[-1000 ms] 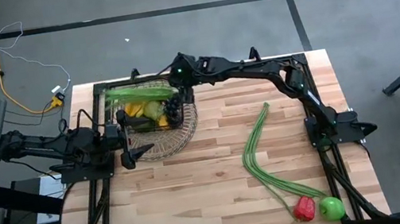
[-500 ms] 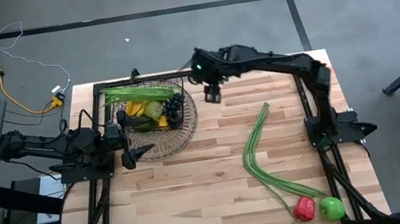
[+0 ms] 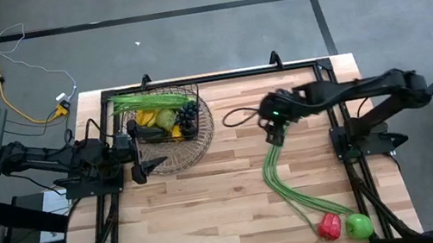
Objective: Build produce basket
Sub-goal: Put the red chili pepper into the wire basket
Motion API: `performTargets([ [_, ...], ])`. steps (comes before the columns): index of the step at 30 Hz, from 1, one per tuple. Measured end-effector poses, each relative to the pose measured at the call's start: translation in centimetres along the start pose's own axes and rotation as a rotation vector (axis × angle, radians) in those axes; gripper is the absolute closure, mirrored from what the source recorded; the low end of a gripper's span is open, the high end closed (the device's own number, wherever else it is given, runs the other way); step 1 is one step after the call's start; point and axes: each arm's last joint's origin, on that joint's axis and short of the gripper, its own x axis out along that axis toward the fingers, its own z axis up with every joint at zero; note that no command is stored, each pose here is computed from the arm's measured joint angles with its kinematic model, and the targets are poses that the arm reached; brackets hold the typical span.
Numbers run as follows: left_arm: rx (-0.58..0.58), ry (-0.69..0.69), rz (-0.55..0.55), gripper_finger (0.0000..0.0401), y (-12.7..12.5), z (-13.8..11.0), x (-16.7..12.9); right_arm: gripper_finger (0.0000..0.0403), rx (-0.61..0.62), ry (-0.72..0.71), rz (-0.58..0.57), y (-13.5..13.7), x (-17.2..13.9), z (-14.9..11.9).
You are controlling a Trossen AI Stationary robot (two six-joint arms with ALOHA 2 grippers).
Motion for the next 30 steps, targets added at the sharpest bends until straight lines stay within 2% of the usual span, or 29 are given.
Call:
performTargets([
  [7,0.000,0.000,0.000,0.0001,0.0,0.0,0.0,0.0187,0.285,-0.092,0.057,0.8,-1.1,-3.6],
  [10,0.014,-0.001,0.000,0.0001,0.0,0.0,0.0,0.0187,0.217,-0.231,0.078,1.4,0.3,-4.1],
  [15,0.054,0.000,0.003,0.0001,0.0,0.0,0.0,0.0187,0.068,-0.623,0.093,2.2,3.6,-4.2],
  [18,0.078,0.002,0.015,0.0001,0.0,0.0,0.0,0.0187,0.034,-0.844,0.088,1.8,4.7,-4.3],
  [21,0.091,0.007,0.043,0.0001,0.1,-0.1,0.0,0.0187,0.026,-1.007,0.090,1.1,5.0,-4.4],
  [24,0.097,0.007,0.054,0.0001,0.2,-0.1,0.0,0.0187,-0.010,-1.078,0.134,0.8,5.1,-4.0],
  [27,0.100,0.007,0.054,0.0001,0.2,-0.1,0.0,0.0187,-0.052,-1.086,0.180,0.9,5.2,-3.4],
  [30,0.102,0.002,0.054,0.0001,0.2,-0.4,0.1,0.0187,-0.084,-1.076,0.179,1.1,5.4,-3.2],
])
